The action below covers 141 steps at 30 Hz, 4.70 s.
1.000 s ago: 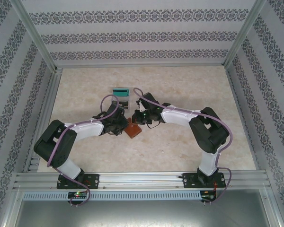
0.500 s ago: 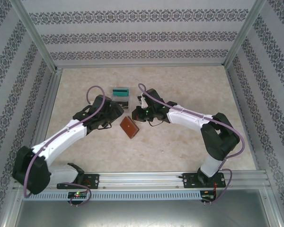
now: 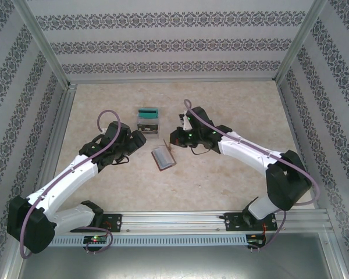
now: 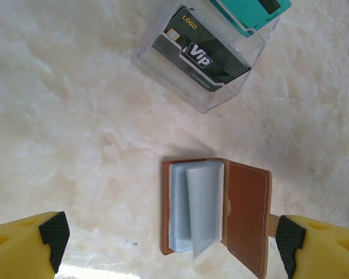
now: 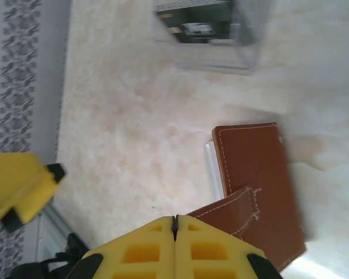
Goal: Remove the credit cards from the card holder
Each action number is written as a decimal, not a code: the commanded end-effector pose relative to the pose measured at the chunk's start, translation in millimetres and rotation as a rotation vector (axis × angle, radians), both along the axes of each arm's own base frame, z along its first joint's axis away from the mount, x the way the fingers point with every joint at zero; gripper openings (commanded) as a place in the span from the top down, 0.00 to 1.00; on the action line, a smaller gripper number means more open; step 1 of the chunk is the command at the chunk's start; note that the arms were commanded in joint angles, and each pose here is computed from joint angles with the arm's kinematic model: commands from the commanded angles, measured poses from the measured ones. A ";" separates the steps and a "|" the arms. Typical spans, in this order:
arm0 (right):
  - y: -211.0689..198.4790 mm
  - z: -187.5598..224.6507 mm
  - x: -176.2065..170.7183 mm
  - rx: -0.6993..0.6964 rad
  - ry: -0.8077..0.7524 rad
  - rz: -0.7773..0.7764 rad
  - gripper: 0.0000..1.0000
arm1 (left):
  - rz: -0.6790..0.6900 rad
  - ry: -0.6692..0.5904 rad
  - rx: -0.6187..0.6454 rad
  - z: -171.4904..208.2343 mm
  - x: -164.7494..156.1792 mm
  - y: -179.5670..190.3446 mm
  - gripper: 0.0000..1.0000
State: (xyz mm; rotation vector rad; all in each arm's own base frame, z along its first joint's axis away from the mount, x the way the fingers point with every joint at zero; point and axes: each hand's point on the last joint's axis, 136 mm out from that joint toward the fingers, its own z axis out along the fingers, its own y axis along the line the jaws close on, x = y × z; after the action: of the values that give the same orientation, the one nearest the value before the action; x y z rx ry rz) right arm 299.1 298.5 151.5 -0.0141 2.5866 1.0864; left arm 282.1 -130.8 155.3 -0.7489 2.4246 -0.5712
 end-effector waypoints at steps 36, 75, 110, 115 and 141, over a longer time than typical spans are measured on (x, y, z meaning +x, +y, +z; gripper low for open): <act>-104.3 -63.8 -8.6 -0.416 0.016 -0.098 0.47 | -0.294 -0.001 -0.040 -8.7 22.5 -77.0 0.17; -41.4 -6.3 -13.4 -0.290 -0.067 0.022 1.00 | -0.311 -0.006 -0.066 -9.6 16.9 -83.9 0.20; -91.0 -73.0 -12.4 -0.408 0.036 -0.063 1.00 | -0.600 0.096 -0.187 -76.4 28.8 -213.6 0.70; -94.0 -74.3 -12.9 -0.414 0.036 -0.070 1.00 | -0.594 0.082 -0.144 -68.9 28.1 -205.8 0.69; -95.9 -121.4 -14.6 -0.521 0.102 -0.016 0.75 | -0.460 0.085 -0.014 -70.3 22.0 -132.2 0.68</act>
State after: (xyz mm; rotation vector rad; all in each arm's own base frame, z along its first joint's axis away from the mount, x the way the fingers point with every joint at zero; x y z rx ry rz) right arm 283.6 205.0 36.3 -0.0240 2.8785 0.4439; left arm 305.1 -272.4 88.0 -0.2063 2.6836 -0.7741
